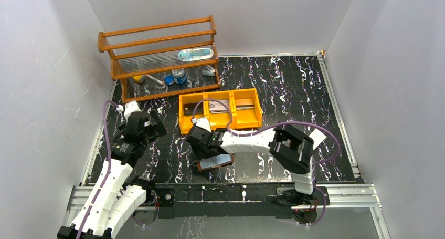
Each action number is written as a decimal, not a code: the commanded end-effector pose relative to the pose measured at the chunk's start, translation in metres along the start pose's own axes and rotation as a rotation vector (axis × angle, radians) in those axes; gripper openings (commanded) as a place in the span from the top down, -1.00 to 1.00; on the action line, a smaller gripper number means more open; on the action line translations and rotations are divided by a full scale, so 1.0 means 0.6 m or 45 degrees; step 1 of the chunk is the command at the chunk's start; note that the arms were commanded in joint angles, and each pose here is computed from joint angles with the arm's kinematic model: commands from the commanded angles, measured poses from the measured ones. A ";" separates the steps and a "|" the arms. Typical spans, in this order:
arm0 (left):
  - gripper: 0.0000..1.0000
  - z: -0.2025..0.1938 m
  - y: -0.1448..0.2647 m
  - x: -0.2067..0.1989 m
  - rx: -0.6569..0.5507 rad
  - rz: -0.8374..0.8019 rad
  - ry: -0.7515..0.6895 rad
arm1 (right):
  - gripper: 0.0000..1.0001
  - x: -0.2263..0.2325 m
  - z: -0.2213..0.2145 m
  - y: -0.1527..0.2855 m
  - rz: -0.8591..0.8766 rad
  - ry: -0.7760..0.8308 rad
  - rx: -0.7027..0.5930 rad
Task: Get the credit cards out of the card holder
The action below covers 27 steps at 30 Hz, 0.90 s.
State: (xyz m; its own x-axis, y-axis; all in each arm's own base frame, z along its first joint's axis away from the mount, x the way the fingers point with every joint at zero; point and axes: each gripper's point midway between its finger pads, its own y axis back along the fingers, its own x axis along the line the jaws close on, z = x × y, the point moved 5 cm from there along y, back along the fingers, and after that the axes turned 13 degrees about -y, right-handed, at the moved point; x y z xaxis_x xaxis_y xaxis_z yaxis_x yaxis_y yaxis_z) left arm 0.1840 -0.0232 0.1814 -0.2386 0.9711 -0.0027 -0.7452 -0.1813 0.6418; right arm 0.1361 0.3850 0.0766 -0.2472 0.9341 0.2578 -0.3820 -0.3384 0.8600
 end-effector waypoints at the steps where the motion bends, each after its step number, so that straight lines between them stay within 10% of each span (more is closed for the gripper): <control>1: -0.97 0.007 0.003 0.004 -0.026 0.009 0.006 | -0.38 -0.006 -0.007 -0.009 -0.084 0.003 0.012; 18: -0.97 0.005 0.000 -0.002 -0.010 -0.016 -0.006 | 0.21 -0.028 -0.022 -0.020 -0.106 -0.066 0.005; 27: -0.97 0.003 -0.001 -0.003 -0.005 -0.024 -0.009 | 0.43 -0.024 -0.003 -0.006 0.304 -0.346 0.097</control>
State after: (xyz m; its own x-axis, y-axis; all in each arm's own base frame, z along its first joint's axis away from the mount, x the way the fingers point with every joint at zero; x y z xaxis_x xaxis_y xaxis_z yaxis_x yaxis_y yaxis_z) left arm 0.1840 -0.0256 0.1804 -0.2218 0.9750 -0.0103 -0.7441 -0.1624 0.6480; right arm 0.1455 0.3716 0.0707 -0.1260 0.9012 0.4148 -0.3672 -0.4308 0.8244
